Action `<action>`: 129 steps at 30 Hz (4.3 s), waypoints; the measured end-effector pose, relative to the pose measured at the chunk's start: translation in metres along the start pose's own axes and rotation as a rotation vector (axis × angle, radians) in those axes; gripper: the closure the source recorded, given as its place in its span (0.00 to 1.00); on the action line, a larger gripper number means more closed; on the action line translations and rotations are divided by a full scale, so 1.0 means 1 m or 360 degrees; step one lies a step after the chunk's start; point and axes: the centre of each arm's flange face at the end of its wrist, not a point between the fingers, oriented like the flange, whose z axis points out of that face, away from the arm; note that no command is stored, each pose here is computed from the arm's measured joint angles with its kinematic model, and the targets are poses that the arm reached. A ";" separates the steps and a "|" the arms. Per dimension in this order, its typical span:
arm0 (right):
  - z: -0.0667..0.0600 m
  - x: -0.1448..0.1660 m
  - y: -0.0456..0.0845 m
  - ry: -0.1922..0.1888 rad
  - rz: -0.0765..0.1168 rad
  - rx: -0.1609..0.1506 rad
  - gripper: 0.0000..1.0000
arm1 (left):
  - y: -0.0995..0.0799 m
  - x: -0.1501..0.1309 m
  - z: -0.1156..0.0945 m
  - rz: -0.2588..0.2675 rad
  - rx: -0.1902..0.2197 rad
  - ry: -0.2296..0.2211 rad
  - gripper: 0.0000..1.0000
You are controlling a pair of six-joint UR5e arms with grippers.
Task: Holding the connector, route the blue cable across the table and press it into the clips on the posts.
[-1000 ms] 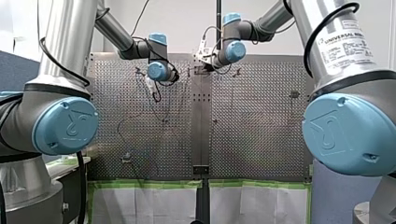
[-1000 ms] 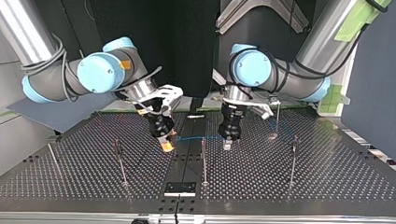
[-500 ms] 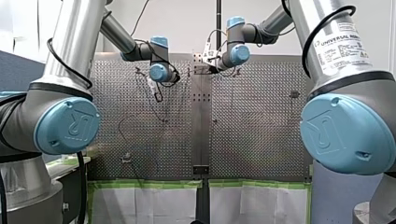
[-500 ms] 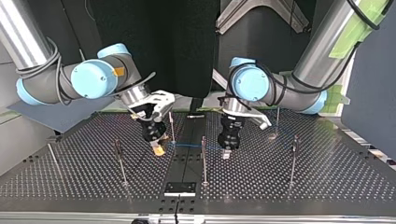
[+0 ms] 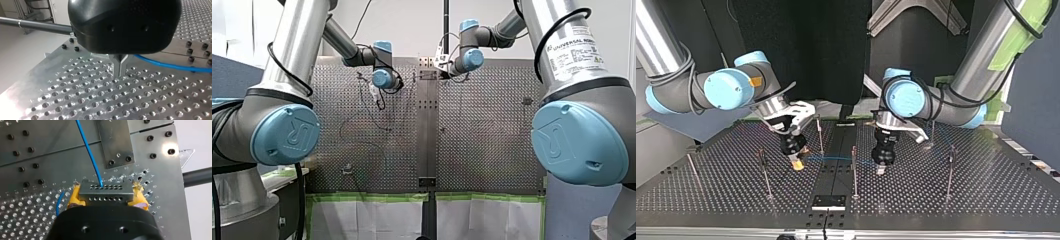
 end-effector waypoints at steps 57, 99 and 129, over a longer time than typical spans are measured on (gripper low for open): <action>-0.005 0.020 0.025 0.0038 -0.0021 -0.0048 1.00 | -0.079 -0.052 -0.138 0.0101 0.0116 0.0107 0.00; -0.012 0.028 0.029 0.0033 -0.0048 -0.0102 1.00 | -0.163 -0.014 -0.049 0.0135 0.0118 0.0164 0.00; -0.012 0.028 0.028 0.0030 -0.0050 -0.0099 1.00 | -0.163 0.019 -0.019 0.0216 -0.0032 0.0232 0.96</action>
